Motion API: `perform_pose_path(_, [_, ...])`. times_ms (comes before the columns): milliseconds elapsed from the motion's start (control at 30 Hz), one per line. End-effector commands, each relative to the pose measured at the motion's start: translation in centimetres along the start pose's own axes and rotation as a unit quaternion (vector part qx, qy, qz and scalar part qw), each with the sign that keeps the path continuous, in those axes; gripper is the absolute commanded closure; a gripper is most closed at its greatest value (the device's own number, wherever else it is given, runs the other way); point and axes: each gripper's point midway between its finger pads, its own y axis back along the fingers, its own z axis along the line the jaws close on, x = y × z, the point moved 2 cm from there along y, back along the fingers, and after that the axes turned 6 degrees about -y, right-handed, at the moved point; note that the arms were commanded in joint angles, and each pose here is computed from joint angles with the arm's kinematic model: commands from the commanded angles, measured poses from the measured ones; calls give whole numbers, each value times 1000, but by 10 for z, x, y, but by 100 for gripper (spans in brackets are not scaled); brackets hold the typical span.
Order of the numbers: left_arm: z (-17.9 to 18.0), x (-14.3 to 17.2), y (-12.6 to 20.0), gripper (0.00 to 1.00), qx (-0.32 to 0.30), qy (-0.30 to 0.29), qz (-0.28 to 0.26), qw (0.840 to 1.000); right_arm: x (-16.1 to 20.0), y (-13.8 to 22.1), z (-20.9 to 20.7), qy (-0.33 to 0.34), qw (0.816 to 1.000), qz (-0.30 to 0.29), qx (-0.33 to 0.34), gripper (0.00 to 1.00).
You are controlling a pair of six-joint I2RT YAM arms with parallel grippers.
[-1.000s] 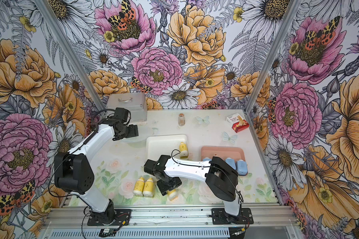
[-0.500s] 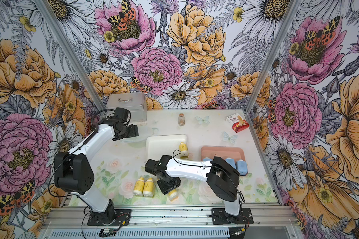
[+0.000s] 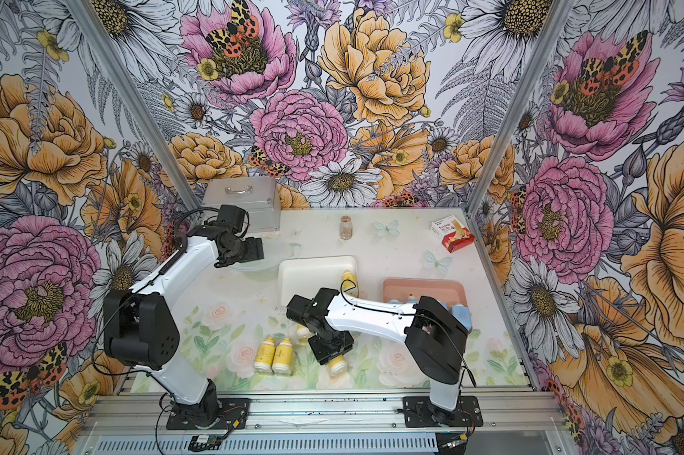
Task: Place the pencil sharpeners by color into the storage box
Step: Pick up the pencil sharpener from the center of the board, then place the pencil sharpener in the storage box.
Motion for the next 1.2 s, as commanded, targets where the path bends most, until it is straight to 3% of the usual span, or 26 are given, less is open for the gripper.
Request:
perform_pose_path(0, [0, -7, 12, 12, 16, 12, -25, 999, -5, 17, -7, 3, 1000, -17, -1, 59])
perform_pose_path(1167, [-4, -6, 14, 12, 24, 11, -25, 999, -126, 82, -30, -20, 996, -83, 10, 60])
